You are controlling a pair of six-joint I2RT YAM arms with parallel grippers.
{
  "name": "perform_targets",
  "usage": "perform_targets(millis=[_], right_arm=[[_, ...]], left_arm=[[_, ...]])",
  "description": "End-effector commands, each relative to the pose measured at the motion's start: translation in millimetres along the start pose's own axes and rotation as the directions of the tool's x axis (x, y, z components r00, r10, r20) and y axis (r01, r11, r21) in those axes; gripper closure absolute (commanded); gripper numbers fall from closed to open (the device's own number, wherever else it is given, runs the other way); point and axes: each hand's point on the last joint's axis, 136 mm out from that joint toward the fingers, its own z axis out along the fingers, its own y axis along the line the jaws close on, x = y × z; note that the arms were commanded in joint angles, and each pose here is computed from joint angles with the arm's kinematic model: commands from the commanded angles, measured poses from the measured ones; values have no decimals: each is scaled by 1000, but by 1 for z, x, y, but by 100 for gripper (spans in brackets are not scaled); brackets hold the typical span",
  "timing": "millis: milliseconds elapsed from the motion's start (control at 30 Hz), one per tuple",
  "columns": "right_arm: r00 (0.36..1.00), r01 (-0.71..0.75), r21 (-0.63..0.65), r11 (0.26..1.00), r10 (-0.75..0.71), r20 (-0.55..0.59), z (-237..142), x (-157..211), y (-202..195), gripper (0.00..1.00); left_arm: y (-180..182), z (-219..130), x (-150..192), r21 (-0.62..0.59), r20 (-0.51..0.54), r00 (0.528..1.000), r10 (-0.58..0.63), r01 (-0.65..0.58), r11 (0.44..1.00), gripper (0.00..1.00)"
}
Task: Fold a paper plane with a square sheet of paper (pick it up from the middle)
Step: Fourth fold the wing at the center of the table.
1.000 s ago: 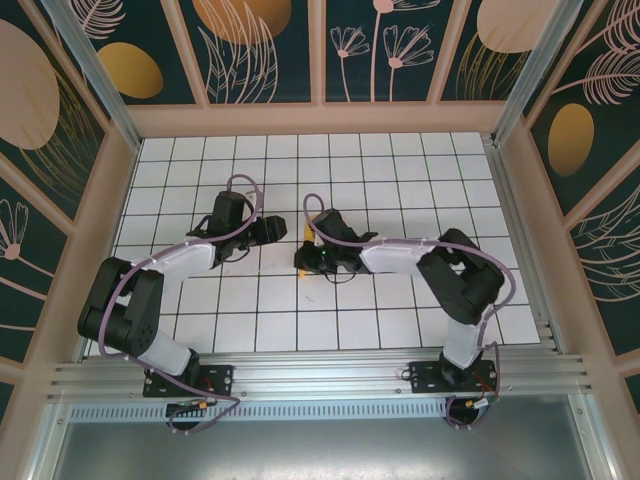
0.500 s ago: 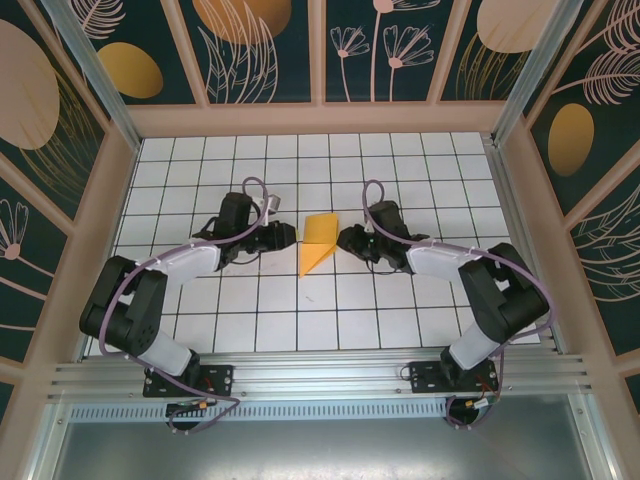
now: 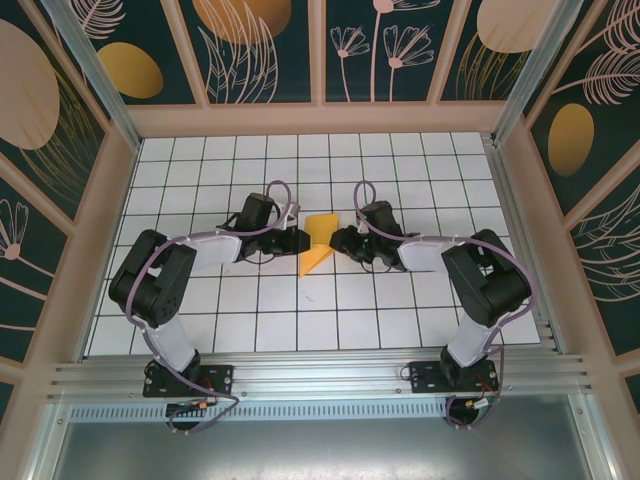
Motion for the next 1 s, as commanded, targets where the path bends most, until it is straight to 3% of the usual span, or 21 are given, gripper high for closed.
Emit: perform_targets(millis=[0,667,967], right_arm=[[1000,24,-53,998,-24,1,7,-7,15,63],[992,89,-81,993,-95,-81,27,-6,22,64],[988,104,-33,994,-107,-111,31,-5,13,80]], left_arm=[[-2,7,-3,10,-11,999,30,-30,1000,88],[31,19,8,-86,-39,999,5,-8,996,92],[27,14,5,-91,-26,999,22,-25,996,88]])
